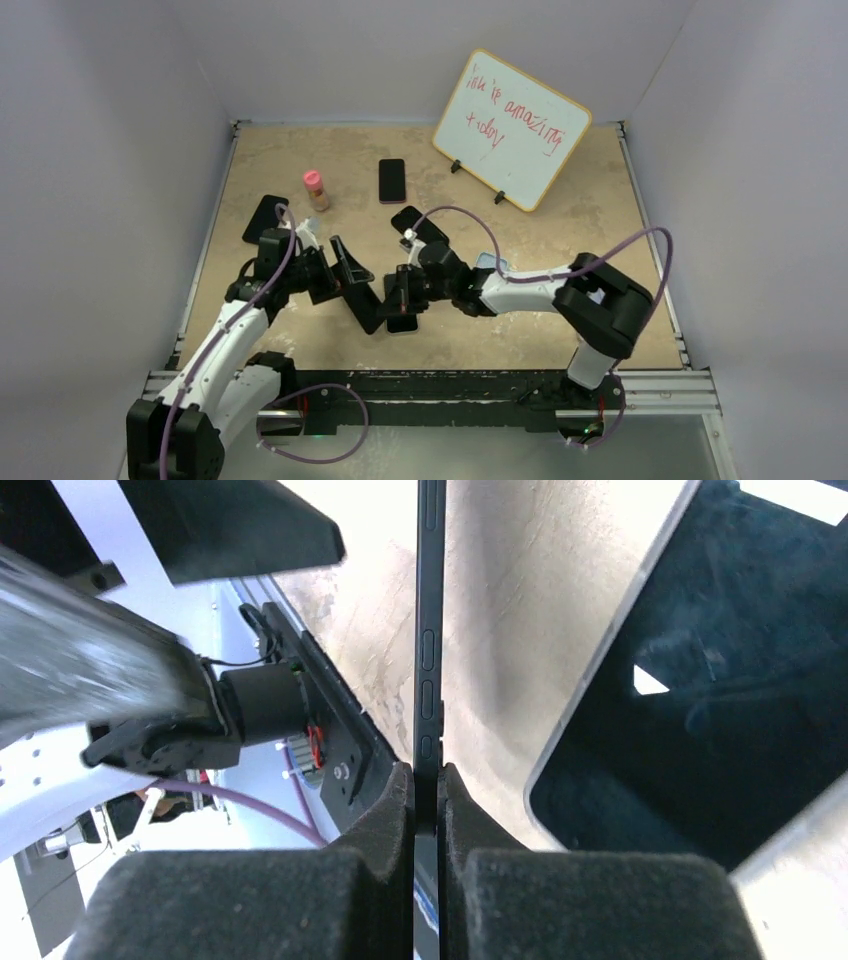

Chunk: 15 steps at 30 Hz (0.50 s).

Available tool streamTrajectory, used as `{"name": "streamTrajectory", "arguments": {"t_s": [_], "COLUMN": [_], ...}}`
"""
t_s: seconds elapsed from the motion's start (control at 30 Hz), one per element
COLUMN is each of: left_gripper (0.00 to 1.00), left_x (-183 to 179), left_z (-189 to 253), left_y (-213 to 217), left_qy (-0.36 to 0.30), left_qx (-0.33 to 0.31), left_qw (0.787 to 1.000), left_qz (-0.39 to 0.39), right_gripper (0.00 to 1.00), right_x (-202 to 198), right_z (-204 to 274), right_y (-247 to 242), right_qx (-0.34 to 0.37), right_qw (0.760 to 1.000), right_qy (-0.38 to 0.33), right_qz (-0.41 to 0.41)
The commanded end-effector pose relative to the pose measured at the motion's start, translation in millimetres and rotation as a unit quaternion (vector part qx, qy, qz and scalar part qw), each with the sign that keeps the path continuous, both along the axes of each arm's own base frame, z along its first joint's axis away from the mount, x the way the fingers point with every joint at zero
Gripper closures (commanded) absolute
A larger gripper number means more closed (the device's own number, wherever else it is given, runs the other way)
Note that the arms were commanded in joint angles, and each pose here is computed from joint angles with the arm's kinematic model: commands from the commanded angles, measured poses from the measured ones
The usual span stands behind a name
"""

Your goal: Put the phone into the phone case

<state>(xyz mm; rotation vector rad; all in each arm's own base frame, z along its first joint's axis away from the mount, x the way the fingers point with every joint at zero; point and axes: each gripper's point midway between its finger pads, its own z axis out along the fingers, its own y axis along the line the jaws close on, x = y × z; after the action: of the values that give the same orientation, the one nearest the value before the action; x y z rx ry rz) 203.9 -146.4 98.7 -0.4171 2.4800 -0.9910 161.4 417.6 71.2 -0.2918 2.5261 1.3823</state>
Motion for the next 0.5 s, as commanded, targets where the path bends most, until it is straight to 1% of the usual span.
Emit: {"name": "streamTrajectory", "arguments": {"t_s": [0.0,0.13,0.27,0.47], "left_gripper": [0.07,0.08,0.13,0.19], "left_x": [10,11,13,21], "left_z": [69,95,98,95], "left_y": [-17,-20,-24,-29], "left_qy": [-0.130,-0.185,-0.193,-0.199], "left_qx": [-0.039,-0.048,-0.055,-0.064], "left_qw": [0.988,0.978,0.975,0.973], "left_qz": [-0.072,-0.083,-0.096,-0.098], "right_gripper": [1.00,1.00,1.00,1.00], "right_x": [18,28,35,43], "right_z": [59,68,74,76], "right_y": [-16,-57,-103,-167], "right_qx": [0.058,0.020,-0.023,-0.083], "right_qw": [0.995,0.991,0.978,0.948], "right_qy": [-0.062,-0.088,-0.111,-0.144], "right_qz": [-0.043,-0.103,-0.173,-0.272]}}
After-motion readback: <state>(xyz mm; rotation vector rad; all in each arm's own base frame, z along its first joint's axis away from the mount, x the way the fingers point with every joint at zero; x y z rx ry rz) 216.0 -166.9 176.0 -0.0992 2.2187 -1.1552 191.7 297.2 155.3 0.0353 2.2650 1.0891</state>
